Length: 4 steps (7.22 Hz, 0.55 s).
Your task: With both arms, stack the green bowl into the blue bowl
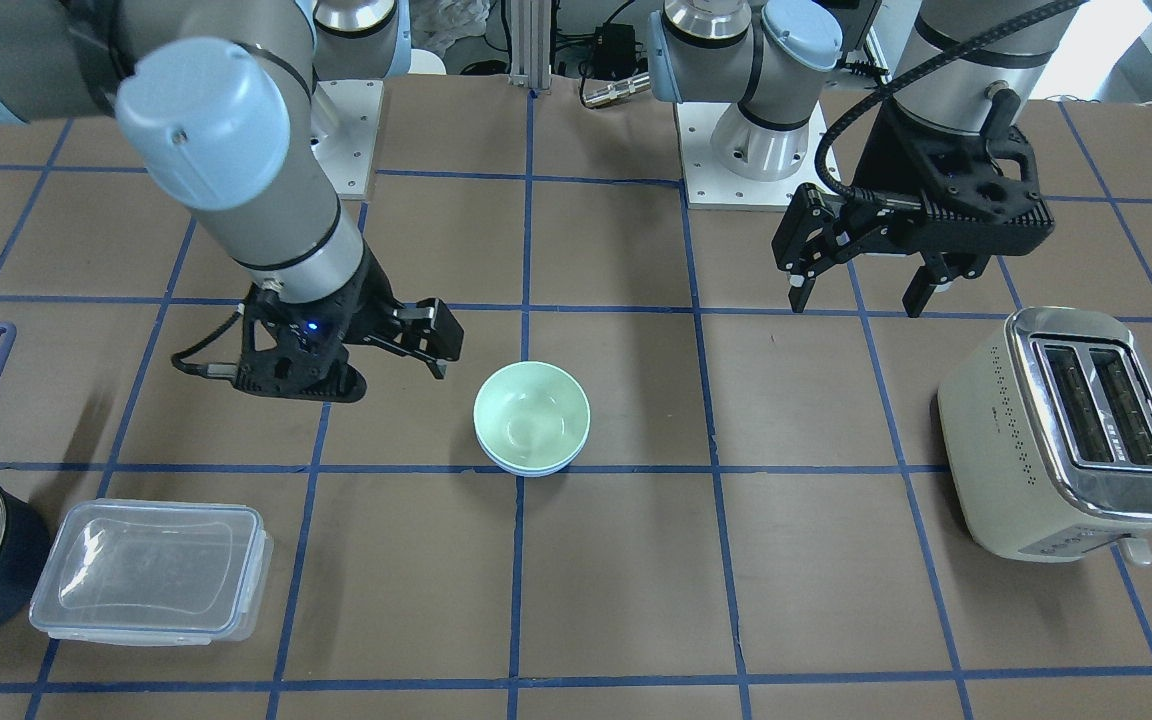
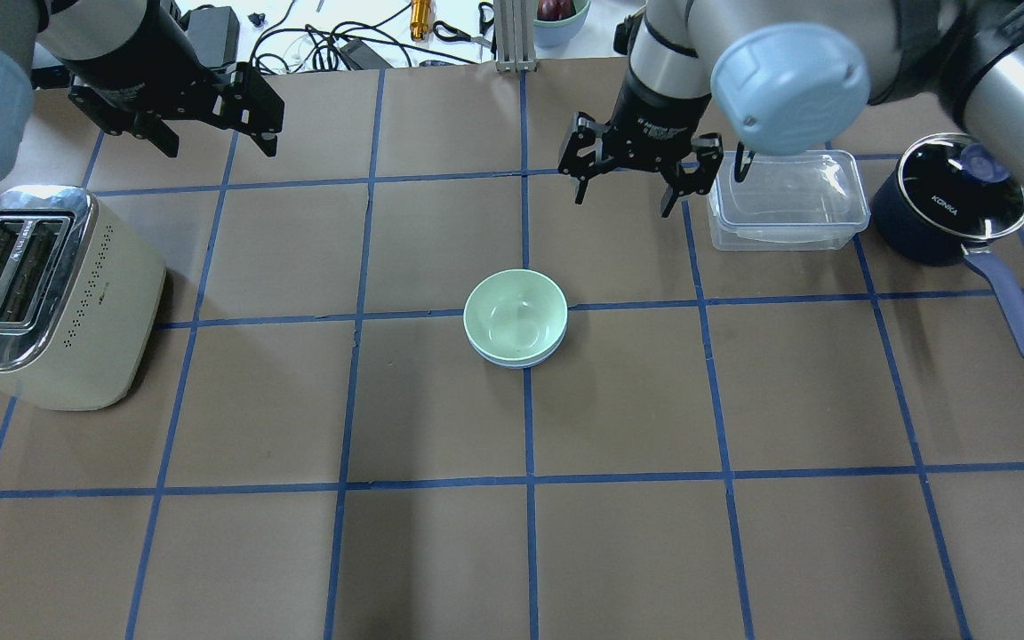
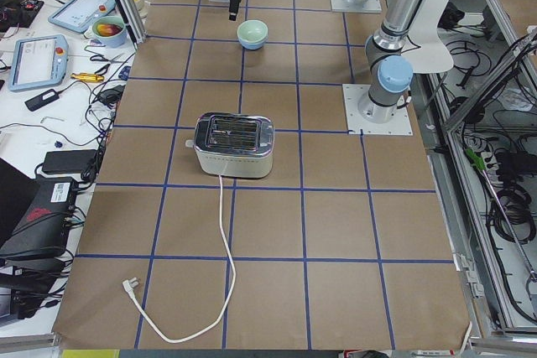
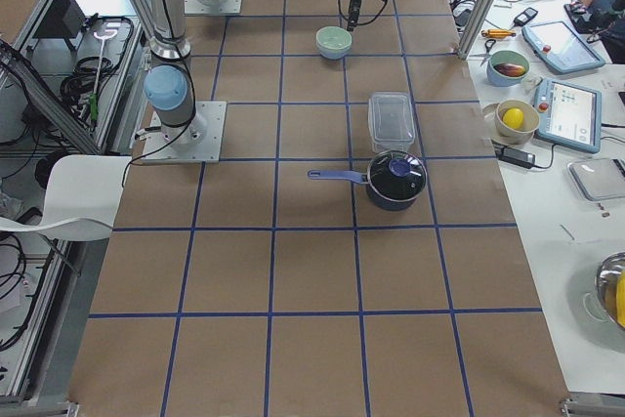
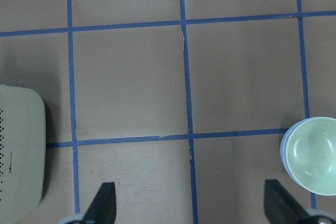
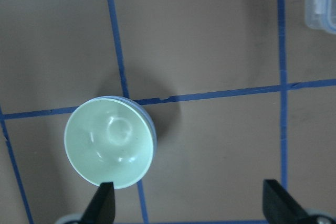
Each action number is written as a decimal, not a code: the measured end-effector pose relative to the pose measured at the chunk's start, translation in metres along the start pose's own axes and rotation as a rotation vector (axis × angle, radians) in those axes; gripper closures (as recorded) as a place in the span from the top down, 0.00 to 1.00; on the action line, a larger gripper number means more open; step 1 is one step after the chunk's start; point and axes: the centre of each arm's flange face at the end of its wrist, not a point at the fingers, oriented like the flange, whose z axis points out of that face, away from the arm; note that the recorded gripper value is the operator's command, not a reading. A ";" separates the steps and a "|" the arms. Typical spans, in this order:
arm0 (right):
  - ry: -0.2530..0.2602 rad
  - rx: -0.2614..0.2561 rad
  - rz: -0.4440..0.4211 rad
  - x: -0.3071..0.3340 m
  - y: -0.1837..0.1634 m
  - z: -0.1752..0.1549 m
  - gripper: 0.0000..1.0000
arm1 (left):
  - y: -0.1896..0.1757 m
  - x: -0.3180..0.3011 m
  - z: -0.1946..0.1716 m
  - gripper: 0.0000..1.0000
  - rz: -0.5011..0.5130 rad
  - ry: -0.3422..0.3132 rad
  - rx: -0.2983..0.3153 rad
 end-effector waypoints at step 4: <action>0.074 -0.013 -0.119 0.101 0.036 -0.096 0.95 | 0.000 0.000 0.001 1.00 0.000 0.000 -0.001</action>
